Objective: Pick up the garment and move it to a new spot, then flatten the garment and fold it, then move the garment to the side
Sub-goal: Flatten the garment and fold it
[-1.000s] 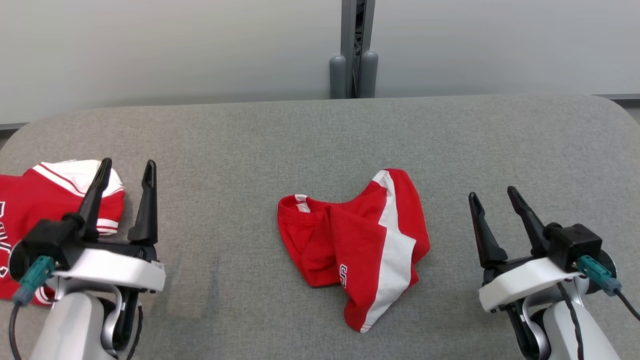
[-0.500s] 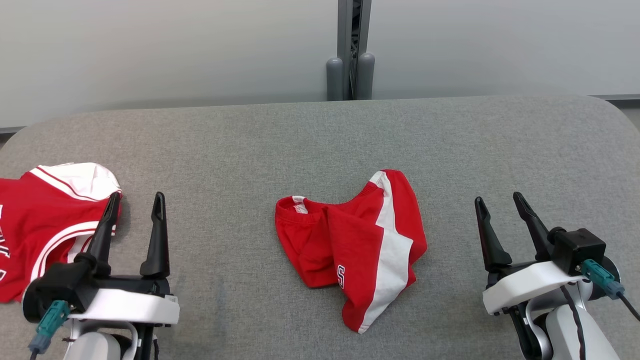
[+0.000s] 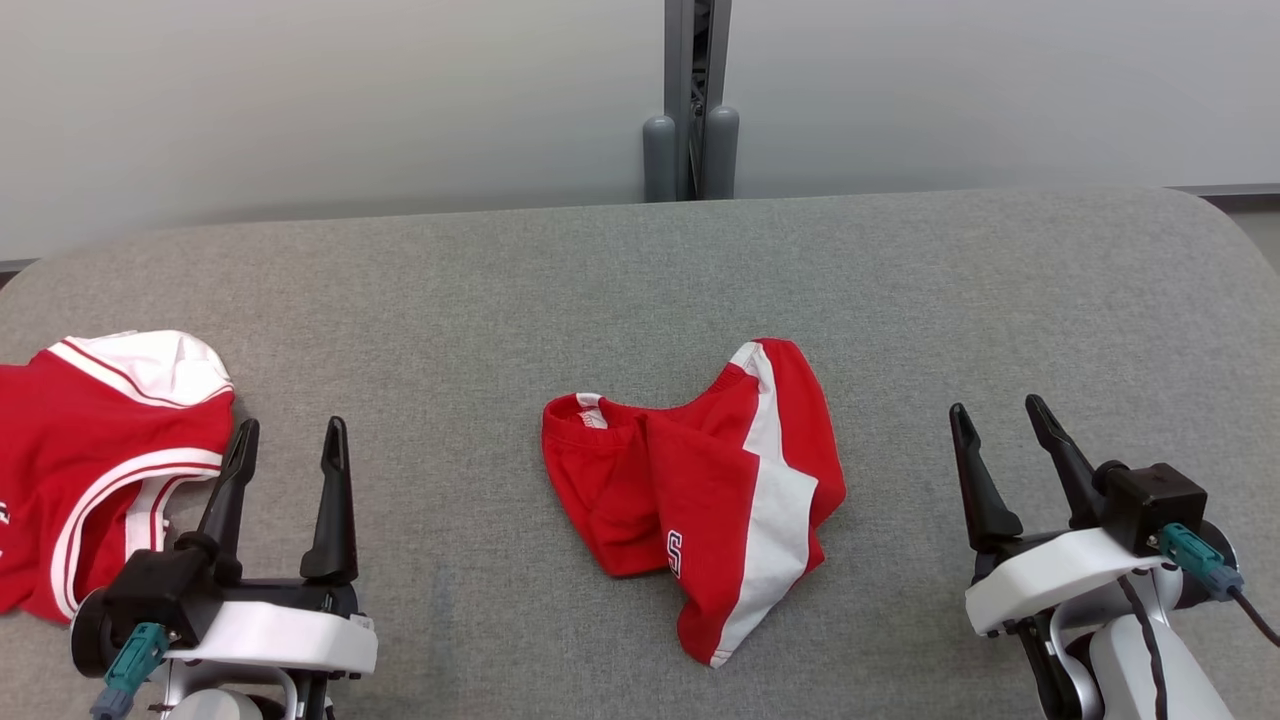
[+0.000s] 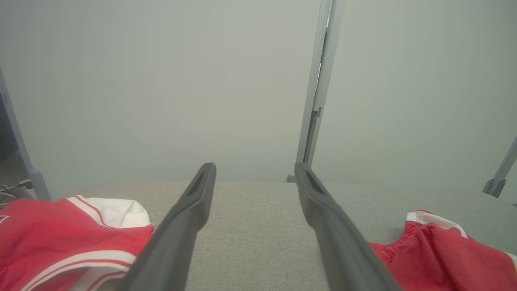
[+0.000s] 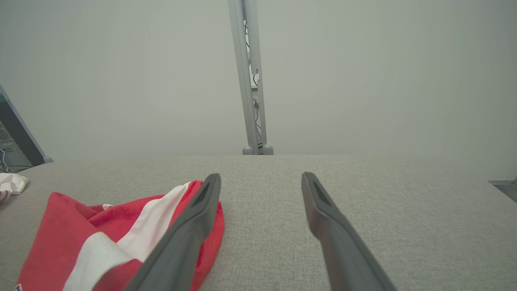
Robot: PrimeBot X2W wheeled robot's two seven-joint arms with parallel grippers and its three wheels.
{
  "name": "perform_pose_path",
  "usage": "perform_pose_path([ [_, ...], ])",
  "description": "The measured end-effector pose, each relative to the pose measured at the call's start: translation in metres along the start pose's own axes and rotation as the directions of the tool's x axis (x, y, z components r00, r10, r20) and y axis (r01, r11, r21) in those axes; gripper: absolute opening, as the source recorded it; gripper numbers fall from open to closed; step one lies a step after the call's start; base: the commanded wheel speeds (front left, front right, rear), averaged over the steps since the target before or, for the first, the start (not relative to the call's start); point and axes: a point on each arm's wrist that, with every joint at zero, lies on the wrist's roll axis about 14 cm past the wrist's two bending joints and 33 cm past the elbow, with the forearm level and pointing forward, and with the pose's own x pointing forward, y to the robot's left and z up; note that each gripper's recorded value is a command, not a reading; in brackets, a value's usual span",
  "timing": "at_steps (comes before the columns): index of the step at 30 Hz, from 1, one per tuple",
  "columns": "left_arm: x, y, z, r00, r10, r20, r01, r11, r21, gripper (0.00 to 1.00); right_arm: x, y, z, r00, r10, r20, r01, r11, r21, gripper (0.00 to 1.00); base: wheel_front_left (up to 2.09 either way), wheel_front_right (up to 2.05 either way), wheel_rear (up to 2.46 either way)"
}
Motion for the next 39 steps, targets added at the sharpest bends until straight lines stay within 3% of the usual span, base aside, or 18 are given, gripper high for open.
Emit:
perform_pose_path([
  [12,0.023,-0.033,0.004,0.992,-0.129,0.016,0.129,0.992,0.013,1.0,-0.008,-0.013,0.0,0.999,-0.038,0.001,0.038,0.999,0.002,1.0,0.0,0.0,0.0],
  [21,0.058,-0.078,-0.006,0.95,-0.311,-0.035,0.312,0.95,0.02,1.0,-0.015,-0.029,-0.003,0.996,-0.086,-0.007,0.086,0.996,0.019,1.0,0.0,0.0,0.0],
  [31,0.079,-0.137,-0.021,0.82,-0.538,-0.194,0.549,0.836,0.002,1.0,-0.027,-0.045,0.0,0.991,-0.136,-0.003,0.136,0.99,0.026,1.0,0.0,0.0,0.0],
  [39,0.091,-0.168,-0.03,0.708,-0.635,-0.309,0.664,0.747,-0.014,1.0,-0.038,-0.058,0.0,0.984,-0.18,-0.005,0.18,0.983,0.032,1.0,0.0,0.0,0.0],
])
